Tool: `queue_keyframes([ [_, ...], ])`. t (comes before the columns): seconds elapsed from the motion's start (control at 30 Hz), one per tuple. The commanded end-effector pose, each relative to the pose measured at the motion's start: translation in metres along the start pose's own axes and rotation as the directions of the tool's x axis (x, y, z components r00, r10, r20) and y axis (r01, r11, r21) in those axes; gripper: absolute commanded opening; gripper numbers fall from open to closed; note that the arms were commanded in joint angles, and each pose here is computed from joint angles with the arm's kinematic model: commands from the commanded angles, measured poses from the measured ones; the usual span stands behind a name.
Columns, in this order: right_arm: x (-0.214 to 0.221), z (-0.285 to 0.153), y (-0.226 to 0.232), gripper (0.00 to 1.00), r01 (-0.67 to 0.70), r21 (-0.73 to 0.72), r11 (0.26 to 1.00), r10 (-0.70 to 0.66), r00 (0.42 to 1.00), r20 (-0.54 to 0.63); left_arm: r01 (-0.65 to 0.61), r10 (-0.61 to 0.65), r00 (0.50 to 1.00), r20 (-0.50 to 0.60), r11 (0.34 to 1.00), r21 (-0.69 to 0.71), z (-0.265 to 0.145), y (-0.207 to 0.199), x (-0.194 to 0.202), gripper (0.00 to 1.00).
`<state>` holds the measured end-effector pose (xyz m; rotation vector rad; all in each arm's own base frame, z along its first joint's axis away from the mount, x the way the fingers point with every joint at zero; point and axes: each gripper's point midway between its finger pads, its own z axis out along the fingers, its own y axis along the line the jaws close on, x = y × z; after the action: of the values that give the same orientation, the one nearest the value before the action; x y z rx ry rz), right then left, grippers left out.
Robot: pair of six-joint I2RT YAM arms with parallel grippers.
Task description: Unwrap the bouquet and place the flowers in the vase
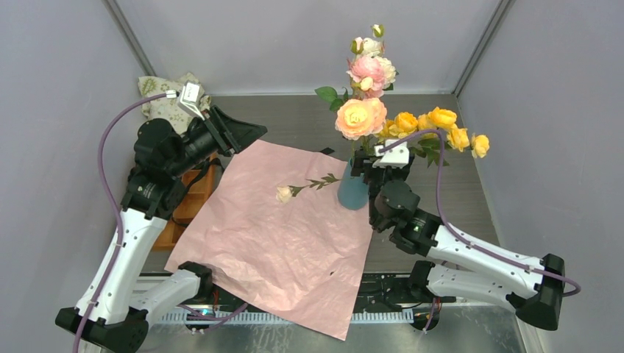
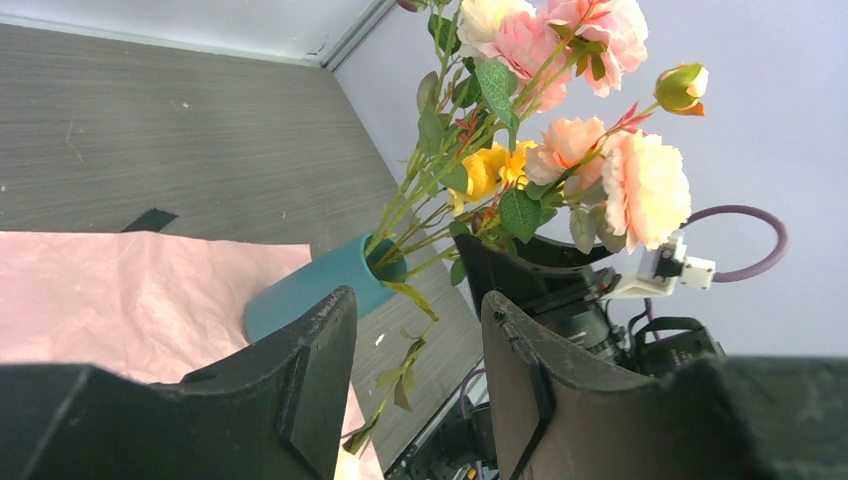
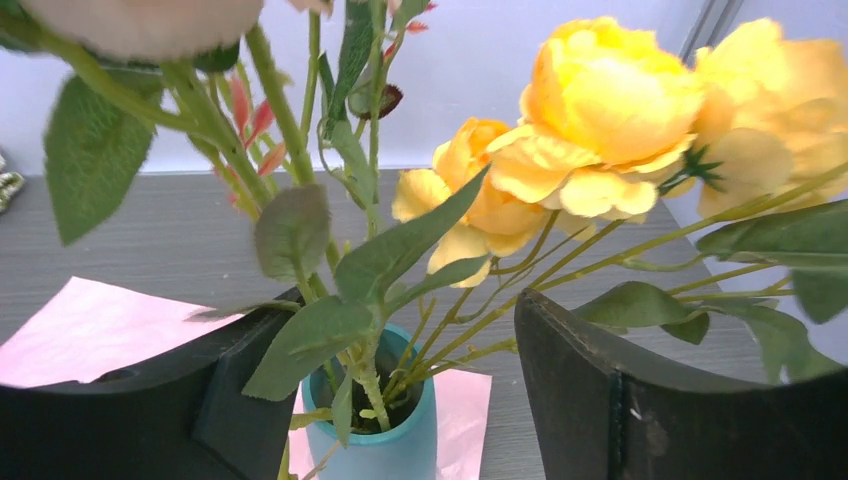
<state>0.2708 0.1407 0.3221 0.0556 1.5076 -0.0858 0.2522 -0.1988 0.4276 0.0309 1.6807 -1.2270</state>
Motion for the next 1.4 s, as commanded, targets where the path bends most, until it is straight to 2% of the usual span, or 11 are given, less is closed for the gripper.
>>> queue_keyframes([
  [0.0, -0.038, -0.008, -0.010, 0.83, -0.173, -0.042, 0.984, 0.175, 0.984, 0.032, -0.028, 0.027, 0.999, 0.038, 0.999, 0.034, 0.003, -0.007, -0.009, 0.50],
  [0.23, -0.070, -0.026, -0.017, 0.99, -0.291, -0.170, 0.942, 0.296, 0.955, 0.006, -0.020, 0.019, 0.999, 0.037, 1.000, 0.021, 0.004, -0.003, -0.007, 0.51],
  [0.53, -0.102, -0.053, -0.019, 0.99, -0.411, -0.345, 0.844, 0.420, 0.906, -0.053, -0.005, 0.004, 1.000, 0.031, 1.000, 0.014, 0.007, 0.001, -0.005, 0.52],
  [0.7, -0.121, -0.063, -0.036, 1.00, -0.487, -0.364, 0.794, 0.507, 0.861, -0.046, -0.002, 0.001, 0.999, 0.033, 1.000, 0.011, 0.005, 0.001, -0.004, 0.53],
  [0.8, -0.128, -0.062, -0.062, 1.00, -0.531, -0.282, 0.799, 0.550, 0.835, -0.016, -0.001, 0.000, 0.999, 0.036, 1.000, 0.009, 0.005, 0.001, -0.005, 0.53],
  [0.83, -0.131, -0.060, -0.076, 0.99, -0.556, -0.216, 0.803, 0.570, 0.822, 0.003, 0.002, -0.002, 0.999, 0.035, 1.000, 0.008, 0.005, 0.001, -0.005, 0.53],
  [0.9, -0.126, -0.056, -0.114, 1.00, -0.554, -0.024, 0.832, 0.555, 0.831, 0.043, 0.005, -0.005, 1.000, 0.031, 1.000, 0.004, 0.005, 0.001, -0.005, 0.53],
  [1.03, -0.125, -0.067, -0.188, 0.99, -0.532, 0.332, 0.779, 0.513, 0.845, 0.153, 0.003, -0.002, 0.999, 0.040, 1.000, -0.002, 0.001, 0.000, -0.006, 0.53],
  [1.1, -0.126, -0.078, -0.217, 1.00, -0.521, 0.436, 0.733, 0.487, 0.851, 0.197, -0.001, 0.001, 0.999, 0.047, 1.000, -0.013, 0.000, 0.003, -0.006, 0.54],
  [1.23, -0.129, -0.096, -0.259, 0.99, -0.572, 0.485, 0.662, 0.501, 0.818, 0.283, 0.000, 0.001, 0.999, 0.037, 1.000, -0.025, 0.002, 0.006, -0.005, 0.54],
  [1.37, -0.127, -0.107, -0.281, 0.99, -0.589, 0.494, 0.639, 0.512, 0.806, 0.299, 0.001, 0.000, 0.999, 0.035, 1.000, -0.026, 0.004, 0.007, -0.005, 0.54],
])
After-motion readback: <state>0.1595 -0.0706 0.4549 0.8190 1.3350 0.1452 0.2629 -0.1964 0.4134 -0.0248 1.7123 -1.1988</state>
